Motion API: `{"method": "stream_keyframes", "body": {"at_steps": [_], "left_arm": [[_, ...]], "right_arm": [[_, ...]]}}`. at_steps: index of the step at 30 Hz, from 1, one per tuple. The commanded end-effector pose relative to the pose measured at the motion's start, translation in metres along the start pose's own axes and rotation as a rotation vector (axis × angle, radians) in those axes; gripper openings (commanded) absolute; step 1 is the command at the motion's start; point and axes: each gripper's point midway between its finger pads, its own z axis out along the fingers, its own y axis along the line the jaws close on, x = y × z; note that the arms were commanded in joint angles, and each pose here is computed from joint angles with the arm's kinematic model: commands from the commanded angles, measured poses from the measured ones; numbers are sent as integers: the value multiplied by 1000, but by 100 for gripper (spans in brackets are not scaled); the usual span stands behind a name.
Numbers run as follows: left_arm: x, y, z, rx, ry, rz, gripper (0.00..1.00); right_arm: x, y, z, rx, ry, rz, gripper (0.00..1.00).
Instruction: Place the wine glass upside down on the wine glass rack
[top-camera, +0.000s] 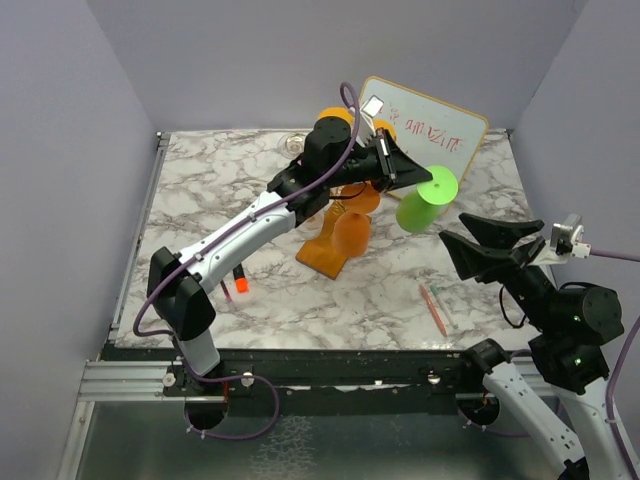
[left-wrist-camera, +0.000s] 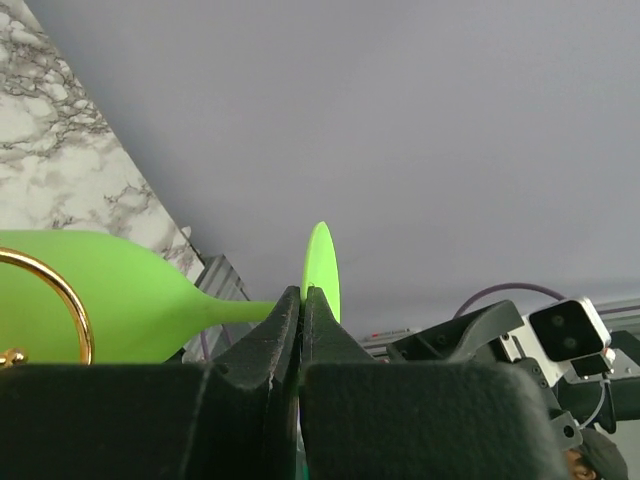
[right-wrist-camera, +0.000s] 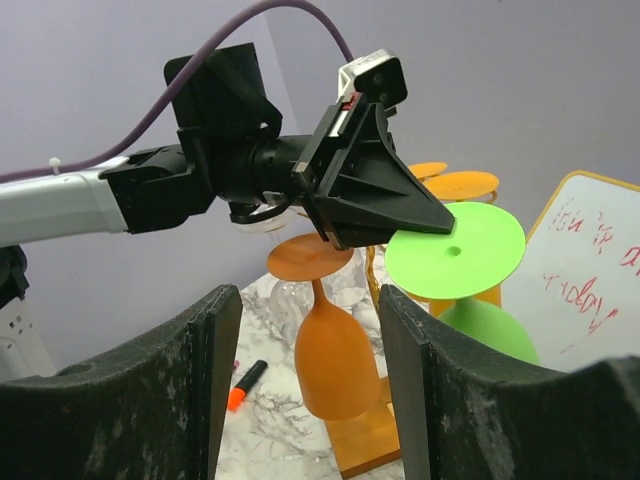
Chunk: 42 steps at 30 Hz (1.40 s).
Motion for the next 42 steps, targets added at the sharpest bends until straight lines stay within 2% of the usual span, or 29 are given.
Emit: {"method": "stream_keyframes", "body": {"at_steps": [1, 11, 17, 24, 30, 42], "left_arm": [[-25, -21, -3, 23, -68, 28, 0], [-54, 10, -5, -122, -180, 2, 0], [-57, 24, -2, -119, -154, -44, 0], [-78, 33, -12, -186, -243, -15, 0], [-83, 44, -16, -209, -257, -28, 0], [-91, 44, -38, -194, -319, -62, 0]], "right_arm": [[-12, -2, -5, 37, -31, 8, 62], [-15, -5, -5, 52, -50, 6, 62], [-18, -8, -6, 68, -68, 0, 62], [-19, -9, -6, 75, -75, -2, 62], [-17, -19, -6, 126, -77, 2, 62], [-14, -20, -4, 122, -79, -2, 62]]}}
